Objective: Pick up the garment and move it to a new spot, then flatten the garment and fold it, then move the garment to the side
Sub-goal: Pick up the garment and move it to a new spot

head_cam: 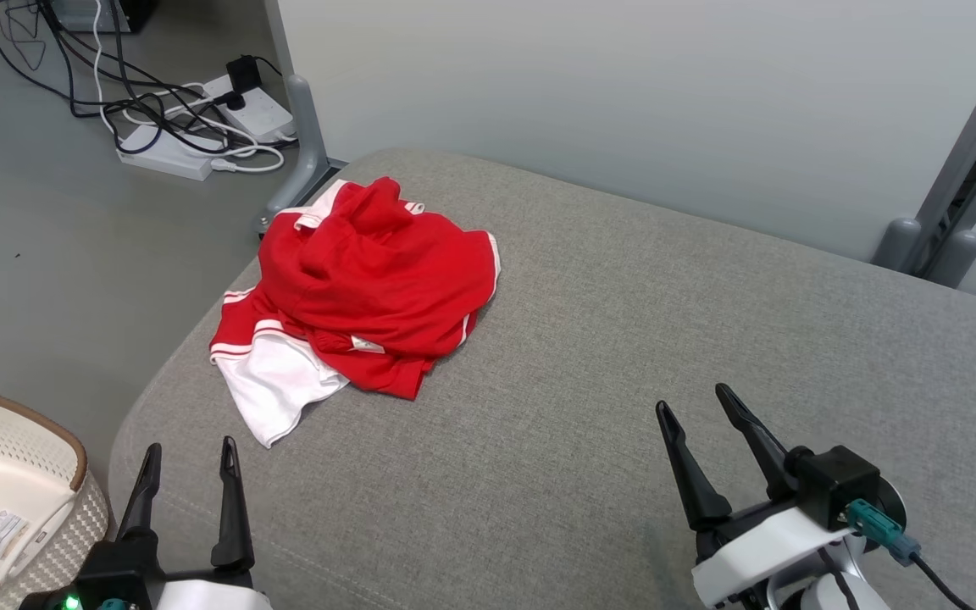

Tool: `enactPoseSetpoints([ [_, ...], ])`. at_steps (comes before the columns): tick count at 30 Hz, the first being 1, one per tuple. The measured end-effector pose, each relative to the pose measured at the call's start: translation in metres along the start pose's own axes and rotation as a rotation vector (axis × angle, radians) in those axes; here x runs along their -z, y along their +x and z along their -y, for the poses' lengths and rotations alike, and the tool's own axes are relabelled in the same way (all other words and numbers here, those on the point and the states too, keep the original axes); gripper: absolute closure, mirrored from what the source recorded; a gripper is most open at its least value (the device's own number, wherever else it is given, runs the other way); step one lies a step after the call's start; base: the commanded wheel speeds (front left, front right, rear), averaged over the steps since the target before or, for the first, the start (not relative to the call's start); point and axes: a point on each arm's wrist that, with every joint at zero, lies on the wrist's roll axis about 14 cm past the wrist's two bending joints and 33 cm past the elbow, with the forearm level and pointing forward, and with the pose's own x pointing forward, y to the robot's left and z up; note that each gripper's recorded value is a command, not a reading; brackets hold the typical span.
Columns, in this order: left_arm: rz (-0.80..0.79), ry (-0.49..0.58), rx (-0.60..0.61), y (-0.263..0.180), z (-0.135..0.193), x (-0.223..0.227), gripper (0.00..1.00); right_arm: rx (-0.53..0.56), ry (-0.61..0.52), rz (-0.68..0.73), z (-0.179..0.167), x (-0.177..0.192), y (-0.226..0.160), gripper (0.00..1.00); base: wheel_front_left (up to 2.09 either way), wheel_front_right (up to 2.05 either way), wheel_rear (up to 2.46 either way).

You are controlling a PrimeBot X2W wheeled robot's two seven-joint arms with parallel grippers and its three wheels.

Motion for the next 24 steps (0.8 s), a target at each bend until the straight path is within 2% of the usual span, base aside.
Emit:
enactPoseSetpoints([
  [11,0.005,0.006,-0.057,-0.003,-0.014,-0.003,0.0,-0.065,0.009,-0.017,-0.016,0.005,0.015,0.0,0.0,0.0,0.0],
  [24,0.014,-0.012,-0.051,-0.004,-0.012,-0.005,0.0,-0.047,0.0,0.009,-0.012,-0.005,0.013,0.0,0.0,0.0,0.0],
])
